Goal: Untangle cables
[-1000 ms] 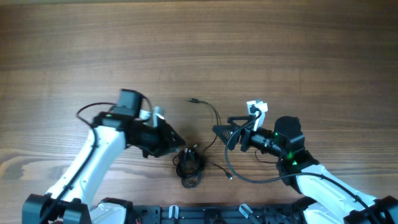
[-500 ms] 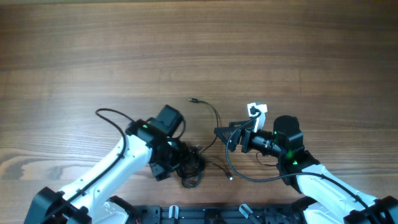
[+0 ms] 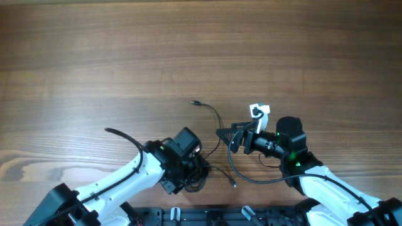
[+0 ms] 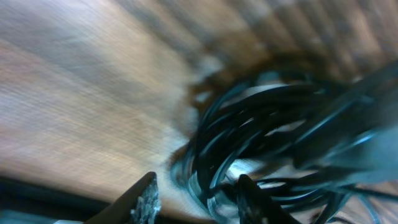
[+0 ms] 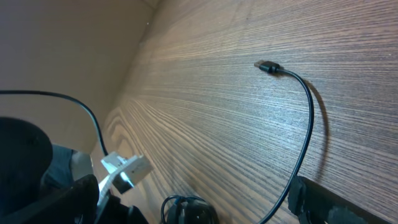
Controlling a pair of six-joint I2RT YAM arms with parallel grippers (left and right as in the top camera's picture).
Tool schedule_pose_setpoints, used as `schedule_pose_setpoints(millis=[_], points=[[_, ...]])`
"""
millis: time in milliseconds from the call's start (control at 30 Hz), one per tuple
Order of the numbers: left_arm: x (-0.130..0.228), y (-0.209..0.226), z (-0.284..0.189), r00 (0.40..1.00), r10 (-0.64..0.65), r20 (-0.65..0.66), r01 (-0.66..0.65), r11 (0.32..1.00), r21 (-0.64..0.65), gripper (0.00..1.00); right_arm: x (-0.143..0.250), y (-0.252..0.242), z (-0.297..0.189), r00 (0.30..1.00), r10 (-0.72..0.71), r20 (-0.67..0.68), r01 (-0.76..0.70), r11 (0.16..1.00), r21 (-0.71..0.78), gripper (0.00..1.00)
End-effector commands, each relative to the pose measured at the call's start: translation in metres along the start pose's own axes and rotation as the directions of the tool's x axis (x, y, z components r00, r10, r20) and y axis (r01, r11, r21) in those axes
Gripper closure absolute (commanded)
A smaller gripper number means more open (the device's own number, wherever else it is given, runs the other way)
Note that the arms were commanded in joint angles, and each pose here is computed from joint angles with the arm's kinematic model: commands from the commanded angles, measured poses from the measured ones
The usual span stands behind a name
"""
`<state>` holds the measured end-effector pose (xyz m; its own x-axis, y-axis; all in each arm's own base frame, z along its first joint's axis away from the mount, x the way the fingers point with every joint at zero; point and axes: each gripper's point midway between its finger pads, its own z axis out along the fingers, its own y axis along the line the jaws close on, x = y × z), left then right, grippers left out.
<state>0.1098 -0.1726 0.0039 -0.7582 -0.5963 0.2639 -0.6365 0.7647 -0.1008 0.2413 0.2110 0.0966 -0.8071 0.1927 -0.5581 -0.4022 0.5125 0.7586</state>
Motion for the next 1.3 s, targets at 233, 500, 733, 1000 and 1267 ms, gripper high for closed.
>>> schedule_pose_setpoints(millis=[233,500,733,1000,1267], points=[[-0.04,-0.025,-0.007,0.968,0.138,0.211,-0.159,0.983,0.086,0.96,0.019,0.01,-0.001,0.979,0.173,-0.112,-0.179,0.982,-0.054,0.02],[-0.062,-0.075,-0.102,0.784,0.402,0.473,-0.55,0.803,0.23,0.96,0.0,0.055,-0.007,0.997,0.0,-0.072,-0.02,0.963,-0.27,0.17],[-0.052,-0.081,-0.163,0.638,0.41,0.652,-0.703,0.655,0.276,0.96,-0.005,0.066,-0.003,0.998,-0.051,-0.021,0.043,0.958,-0.283,0.26],[-0.046,-0.078,-0.179,0.559,0.43,0.709,-0.767,0.594,0.244,0.96,-0.012,0.085,0.005,0.992,-0.105,0.071,0.121,0.95,-0.287,0.3],[-0.048,-0.077,-0.174,0.542,0.462,0.702,-0.778,0.591,0.212,0.96,-0.023,0.091,0.003,0.984,-0.123,0.13,0.157,0.943,-0.293,0.3]])
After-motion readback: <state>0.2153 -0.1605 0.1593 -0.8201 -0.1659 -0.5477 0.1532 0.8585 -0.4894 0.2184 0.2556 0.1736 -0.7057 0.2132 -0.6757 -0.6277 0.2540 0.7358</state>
